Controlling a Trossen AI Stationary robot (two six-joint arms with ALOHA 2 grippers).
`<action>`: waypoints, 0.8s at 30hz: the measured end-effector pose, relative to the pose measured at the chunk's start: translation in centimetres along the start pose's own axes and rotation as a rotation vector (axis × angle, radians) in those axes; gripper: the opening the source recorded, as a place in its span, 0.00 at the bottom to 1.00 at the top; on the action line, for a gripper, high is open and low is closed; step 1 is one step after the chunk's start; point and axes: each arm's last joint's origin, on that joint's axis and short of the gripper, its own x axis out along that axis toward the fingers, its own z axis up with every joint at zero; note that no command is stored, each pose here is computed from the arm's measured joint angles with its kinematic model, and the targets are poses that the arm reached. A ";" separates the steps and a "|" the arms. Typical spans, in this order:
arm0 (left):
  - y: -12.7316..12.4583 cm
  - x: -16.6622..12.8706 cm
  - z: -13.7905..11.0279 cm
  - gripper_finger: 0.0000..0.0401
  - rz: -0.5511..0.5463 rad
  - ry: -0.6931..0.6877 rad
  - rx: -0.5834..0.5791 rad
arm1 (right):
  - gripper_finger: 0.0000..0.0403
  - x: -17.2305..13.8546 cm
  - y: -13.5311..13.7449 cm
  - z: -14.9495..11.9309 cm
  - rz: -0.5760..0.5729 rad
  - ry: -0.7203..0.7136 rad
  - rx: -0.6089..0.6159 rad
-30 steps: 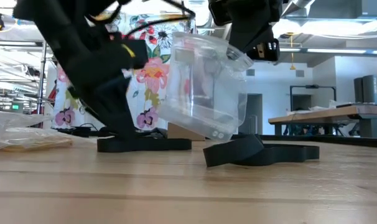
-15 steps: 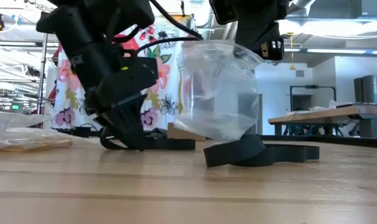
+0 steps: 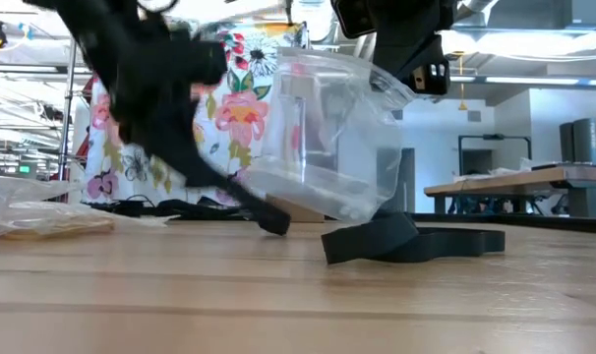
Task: Sort rubber bands
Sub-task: Put the black rubber band into the transparent zip bag
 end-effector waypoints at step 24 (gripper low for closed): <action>-3.4 -8.0 3.6 0.00 -0.359 -0.520 -0.040 | 0.00 -0.1 -0.1 0.3 0.008 -0.014 0.094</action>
